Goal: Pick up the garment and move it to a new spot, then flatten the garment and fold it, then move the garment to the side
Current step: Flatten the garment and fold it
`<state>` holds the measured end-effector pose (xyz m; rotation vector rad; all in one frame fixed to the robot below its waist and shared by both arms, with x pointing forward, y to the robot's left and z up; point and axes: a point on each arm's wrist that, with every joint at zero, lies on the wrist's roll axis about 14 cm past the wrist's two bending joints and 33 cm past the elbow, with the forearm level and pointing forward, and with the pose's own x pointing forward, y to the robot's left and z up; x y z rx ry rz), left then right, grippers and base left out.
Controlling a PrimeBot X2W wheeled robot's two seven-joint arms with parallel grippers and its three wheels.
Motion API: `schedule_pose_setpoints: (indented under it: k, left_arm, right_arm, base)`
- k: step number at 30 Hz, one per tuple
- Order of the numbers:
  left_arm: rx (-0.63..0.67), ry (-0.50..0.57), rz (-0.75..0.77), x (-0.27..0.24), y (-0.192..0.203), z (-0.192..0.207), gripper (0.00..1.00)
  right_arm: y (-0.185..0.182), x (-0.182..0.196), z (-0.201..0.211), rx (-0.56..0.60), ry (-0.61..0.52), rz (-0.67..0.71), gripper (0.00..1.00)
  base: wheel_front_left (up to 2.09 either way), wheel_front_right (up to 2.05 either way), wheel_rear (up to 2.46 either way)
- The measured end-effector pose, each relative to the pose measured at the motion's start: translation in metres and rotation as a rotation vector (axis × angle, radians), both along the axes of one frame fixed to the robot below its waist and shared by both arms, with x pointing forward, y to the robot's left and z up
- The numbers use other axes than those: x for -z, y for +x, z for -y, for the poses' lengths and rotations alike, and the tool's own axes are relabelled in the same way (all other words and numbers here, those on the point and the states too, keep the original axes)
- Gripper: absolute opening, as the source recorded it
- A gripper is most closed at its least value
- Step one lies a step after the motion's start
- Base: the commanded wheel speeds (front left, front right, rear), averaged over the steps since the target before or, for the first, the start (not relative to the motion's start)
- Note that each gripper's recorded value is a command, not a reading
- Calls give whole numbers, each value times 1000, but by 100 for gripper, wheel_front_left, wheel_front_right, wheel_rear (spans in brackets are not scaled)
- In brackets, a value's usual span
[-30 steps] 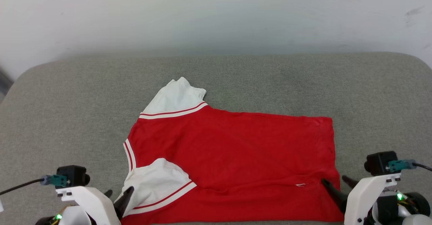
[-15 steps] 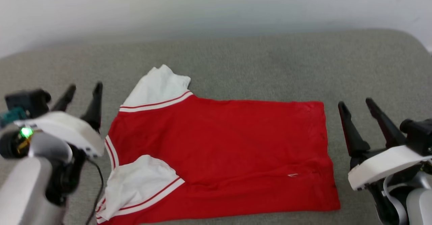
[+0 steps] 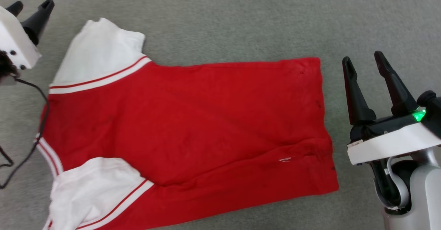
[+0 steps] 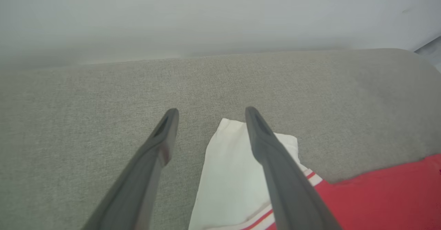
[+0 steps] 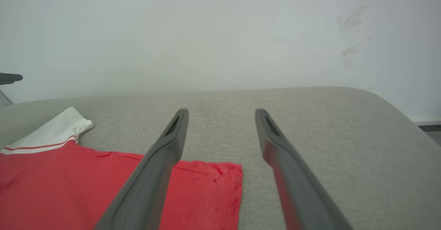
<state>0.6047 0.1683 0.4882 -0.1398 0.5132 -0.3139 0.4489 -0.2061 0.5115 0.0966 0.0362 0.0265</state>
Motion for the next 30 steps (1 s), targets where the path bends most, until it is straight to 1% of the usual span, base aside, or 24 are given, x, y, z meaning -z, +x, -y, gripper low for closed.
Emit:
schedule_pose_setpoints:
  k: [4, 8, 9, 11, 12, 13, 14, 16, 20, 24, 25, 30]
  left_arm:
    - [75, 57, -210, 42, 6, 12, 100]
    - [137, 98, -399, 85, -1, 23, 100]
    - [154, 110, -494, 108, -4, 28, 100]
    - [158, 126, -539, 117, -4, 28, 100]
    - [159, 134, -560, 122, -5, 28, 87]
    - [158, 144, -570, 125, -5, 28, 87]
    - [156, 141, -581, 128, -5, 30, 0]
    - [146, 130, -597, 131, -5, 30, 0]
    - [128, 100, -570, 131, -5, 33, 0]
    - [122, 94, -521, 121, -5, 31, 0]
    - [136, 88, -469, 109, -7, 34, 0]
    - [160, 72, -360, 78, -8, 38, 0]
  right_arm:
    - [-3, 11, 14, 43, -16, -25, 100]
    - [-6, 25, 23, 73, -20, -61, 100]
    - [-9, 34, 29, 92, -19, -87, 100]
    - [-11, 39, 33, 106, -20, -103, 100]
    - [-12, 42, 35, 112, -20, -110, 100]
    - [-13, 44, 37, 117, -17, -116, 100]
    - [-14, 46, 38, 120, -15, -124, 100]
    - [-15, 48, 39, 124, -9, -130, 100]
    - [-9, 49, 35, 113, 31, -139, 100]
    - [0, 58, 30, 86, 92, -199, 100]
    - [6, 75, 29, 56, 118, -321, 100]
    - [16, 108, 22, -24, 125, -579, 100]
  base:
    - [0, 0, 0]
    - [0, 0, 0]
    - [0, 0, 0]
    - [0, 0, 0]
    - [0, 0, 0]
    - [0, 0, 0]
    - [0, 0, 0]
    - [0, 0, 0]
    - [0, 0, 0]
    - [0, 0, 0]
    - [0, 0, 0]
    - [0, 0, 0]
